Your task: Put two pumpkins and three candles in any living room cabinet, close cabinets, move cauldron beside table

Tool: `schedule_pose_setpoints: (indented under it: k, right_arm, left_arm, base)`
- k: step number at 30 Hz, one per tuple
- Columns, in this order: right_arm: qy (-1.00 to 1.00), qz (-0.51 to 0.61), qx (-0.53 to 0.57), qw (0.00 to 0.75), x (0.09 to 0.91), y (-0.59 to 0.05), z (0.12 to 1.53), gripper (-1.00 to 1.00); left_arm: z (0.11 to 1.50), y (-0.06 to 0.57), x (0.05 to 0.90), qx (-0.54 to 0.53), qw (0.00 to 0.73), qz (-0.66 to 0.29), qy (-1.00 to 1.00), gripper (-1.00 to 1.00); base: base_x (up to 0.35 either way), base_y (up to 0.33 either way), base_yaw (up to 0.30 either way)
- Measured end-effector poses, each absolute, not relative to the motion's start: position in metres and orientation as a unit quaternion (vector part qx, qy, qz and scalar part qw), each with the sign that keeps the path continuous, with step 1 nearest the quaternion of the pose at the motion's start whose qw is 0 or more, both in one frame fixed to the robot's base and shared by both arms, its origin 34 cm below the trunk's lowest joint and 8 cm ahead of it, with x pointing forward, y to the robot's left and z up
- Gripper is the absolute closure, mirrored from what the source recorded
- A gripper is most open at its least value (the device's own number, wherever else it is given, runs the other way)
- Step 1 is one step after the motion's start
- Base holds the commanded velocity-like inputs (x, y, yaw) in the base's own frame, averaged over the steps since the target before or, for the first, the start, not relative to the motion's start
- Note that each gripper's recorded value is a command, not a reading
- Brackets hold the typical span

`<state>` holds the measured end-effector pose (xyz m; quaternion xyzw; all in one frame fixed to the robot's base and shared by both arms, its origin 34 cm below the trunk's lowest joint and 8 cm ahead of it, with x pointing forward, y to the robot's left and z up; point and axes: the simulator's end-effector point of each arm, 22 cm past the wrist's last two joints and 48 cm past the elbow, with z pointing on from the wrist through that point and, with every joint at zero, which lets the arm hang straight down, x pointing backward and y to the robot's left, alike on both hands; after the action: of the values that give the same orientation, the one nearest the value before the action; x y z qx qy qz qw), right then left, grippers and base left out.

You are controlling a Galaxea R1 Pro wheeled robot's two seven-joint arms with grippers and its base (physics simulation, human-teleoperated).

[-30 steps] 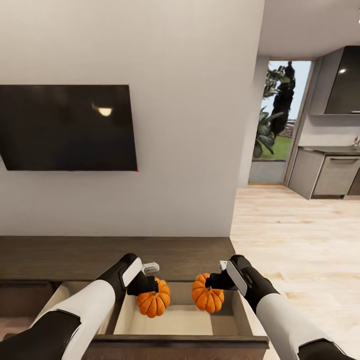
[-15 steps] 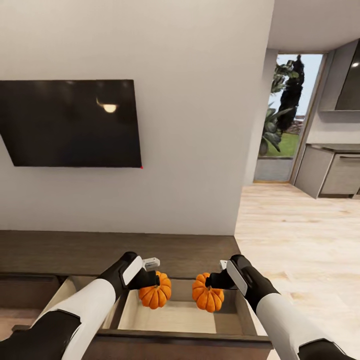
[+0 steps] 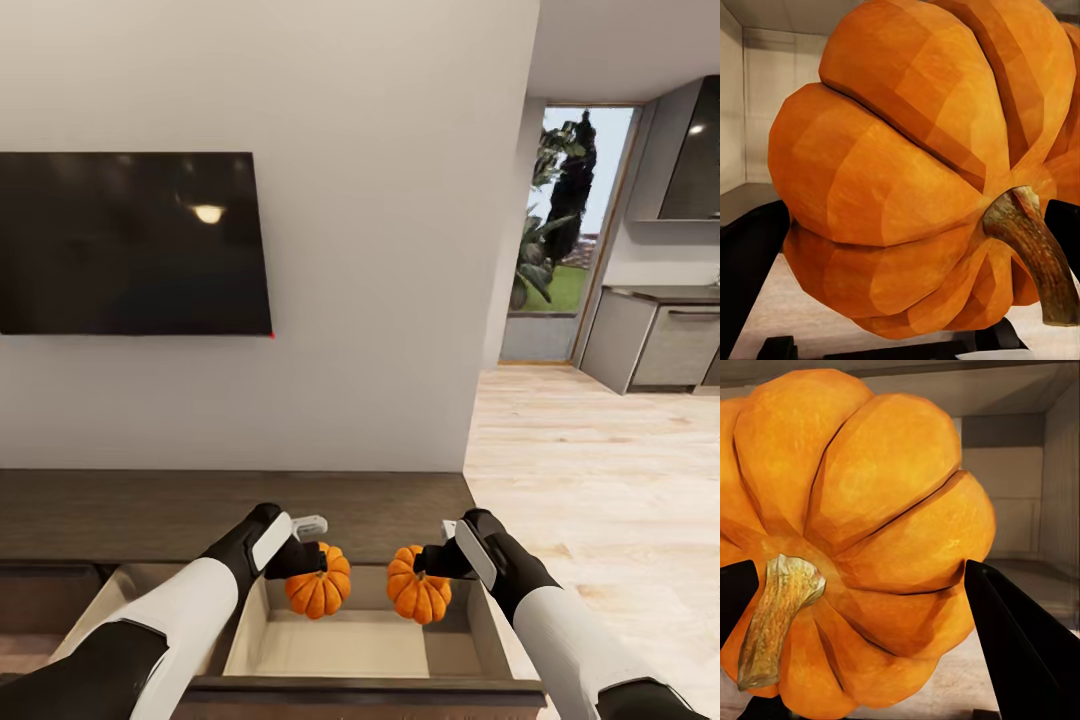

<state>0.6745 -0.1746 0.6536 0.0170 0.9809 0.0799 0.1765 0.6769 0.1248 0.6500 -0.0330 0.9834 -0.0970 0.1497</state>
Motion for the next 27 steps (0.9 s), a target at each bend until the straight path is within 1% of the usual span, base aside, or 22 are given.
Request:
schedule_pose_setpoints:
  k: [6,20,23,27]
  right_arm:
    - [0.981,0.076,0.019,0.177,0.673,-0.177,0.642,1.00]
    - [0.983,0.076,0.020,0.169,0.672,-0.176,0.631,1.00]
    - [0.983,0.076,0.020,0.166,0.671,-0.176,0.628,1.00]
    - [0.983,0.076,0.020,0.163,0.670,-0.176,0.625,1.00]
  left_arm:
    - [0.638,0.125,0.675,-0.031,0.149,-0.093,0.984,1.00]
    - [0.632,0.124,0.678,-0.032,0.147,-0.095,0.984,1.00]
    - [0.630,0.122,0.677,-0.032,0.145,-0.099,0.984,1.00]
    - [0.628,0.116,0.676,-0.031,0.142,-0.103,0.984,1.00]
  base:
    - [0.000,0.000,0.013]
    - [0.000,0.000,0.109]
    - [0.000,0.000,-0.017]
    - [0.000,0.000,-0.150]
